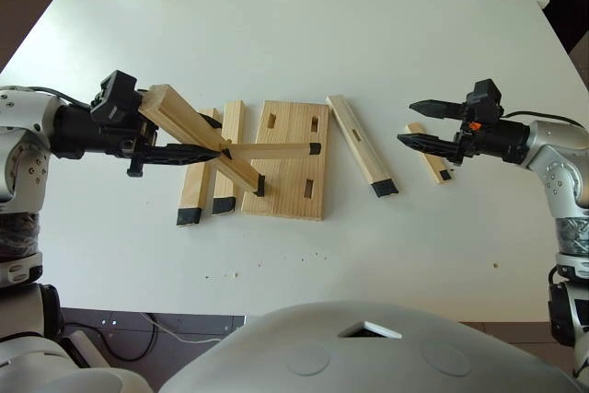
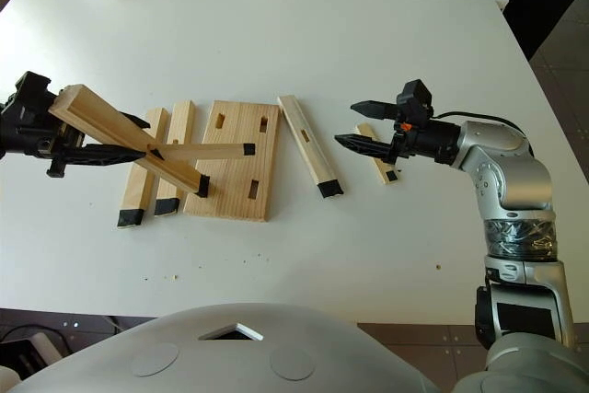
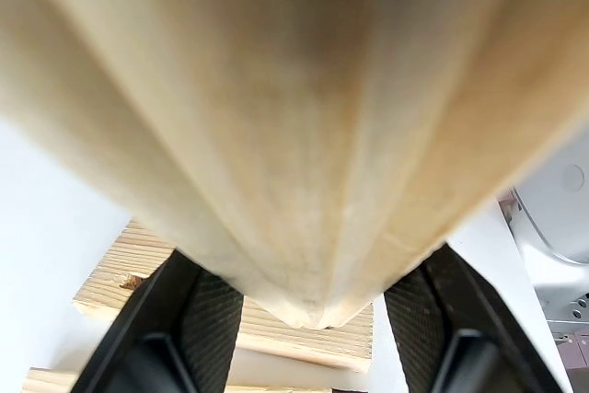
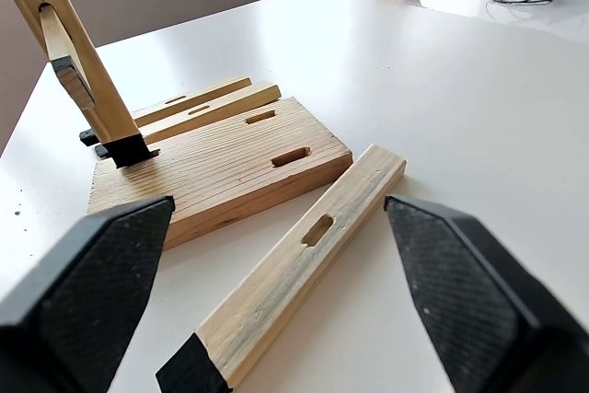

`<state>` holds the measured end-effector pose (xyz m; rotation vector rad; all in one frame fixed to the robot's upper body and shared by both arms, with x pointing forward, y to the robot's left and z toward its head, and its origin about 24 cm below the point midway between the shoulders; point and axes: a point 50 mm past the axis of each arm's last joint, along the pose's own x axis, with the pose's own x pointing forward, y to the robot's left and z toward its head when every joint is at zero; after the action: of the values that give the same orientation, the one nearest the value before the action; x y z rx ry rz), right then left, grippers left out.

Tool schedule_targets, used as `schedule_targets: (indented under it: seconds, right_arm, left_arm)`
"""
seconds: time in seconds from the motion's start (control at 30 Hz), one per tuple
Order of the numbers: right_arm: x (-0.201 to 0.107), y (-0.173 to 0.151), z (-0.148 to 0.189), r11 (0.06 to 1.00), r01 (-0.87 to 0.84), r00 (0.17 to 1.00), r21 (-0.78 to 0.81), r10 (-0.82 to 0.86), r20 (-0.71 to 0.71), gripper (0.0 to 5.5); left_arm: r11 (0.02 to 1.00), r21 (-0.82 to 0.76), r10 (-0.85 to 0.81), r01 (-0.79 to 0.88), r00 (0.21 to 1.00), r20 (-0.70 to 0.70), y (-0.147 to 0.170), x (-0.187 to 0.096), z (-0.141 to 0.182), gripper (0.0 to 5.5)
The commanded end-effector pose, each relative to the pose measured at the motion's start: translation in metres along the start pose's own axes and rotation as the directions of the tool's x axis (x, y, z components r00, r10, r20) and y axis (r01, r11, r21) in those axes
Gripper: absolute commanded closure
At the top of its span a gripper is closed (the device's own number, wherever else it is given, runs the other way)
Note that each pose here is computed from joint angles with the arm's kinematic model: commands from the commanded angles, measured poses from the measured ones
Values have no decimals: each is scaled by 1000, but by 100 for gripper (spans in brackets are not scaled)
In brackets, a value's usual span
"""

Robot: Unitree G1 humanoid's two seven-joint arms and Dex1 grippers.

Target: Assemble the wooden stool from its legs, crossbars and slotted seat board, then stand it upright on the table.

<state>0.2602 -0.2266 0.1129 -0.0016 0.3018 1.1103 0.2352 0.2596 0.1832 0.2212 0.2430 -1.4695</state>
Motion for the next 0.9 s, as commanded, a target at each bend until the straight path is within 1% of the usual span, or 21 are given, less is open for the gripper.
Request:
schedule_targets:
  seconds: [0.03, 0.2, 0.37, 0.57, 0.73, 0.9]
  right_arm:
    - [2, 0, 1, 1000, -10, 1000, 6, 10, -1, 129]
    - [2, -2, 2, 1000, -11, 1000, 2, 11, -7, 129]
    - [5, -3, 4, 1000, -24, 1000, -1, 24, -11, 129]
    - [7, -2, 3, 1000, -27, 1000, 1, 27, -8, 129]
    - [6, -1, 2, 1000, -27, 1000, 6, 27, -6, 129]
    - [9, 0, 3, 999, -35, 999, 9, 35, 1, 129]
  left_arm:
    - [999, -50, -19, 17, 999, -34, -1, 7, -14, 345]
    - [998, -58, -23, 23, 1000, 2, -1, 16, -17, 345]
    - [999, -34, -36, 38, 998, 47, 1, 32, -10, 345]
    - [1000, 2, 13, -13, 999, 52, 5, 29, -2, 345]
    - [1000, 6, 26, -26, 999, 33, 2, 25, -10, 345]
    - [998, 53, 19, -19, 1000, 7, -4, 31, -11, 345]
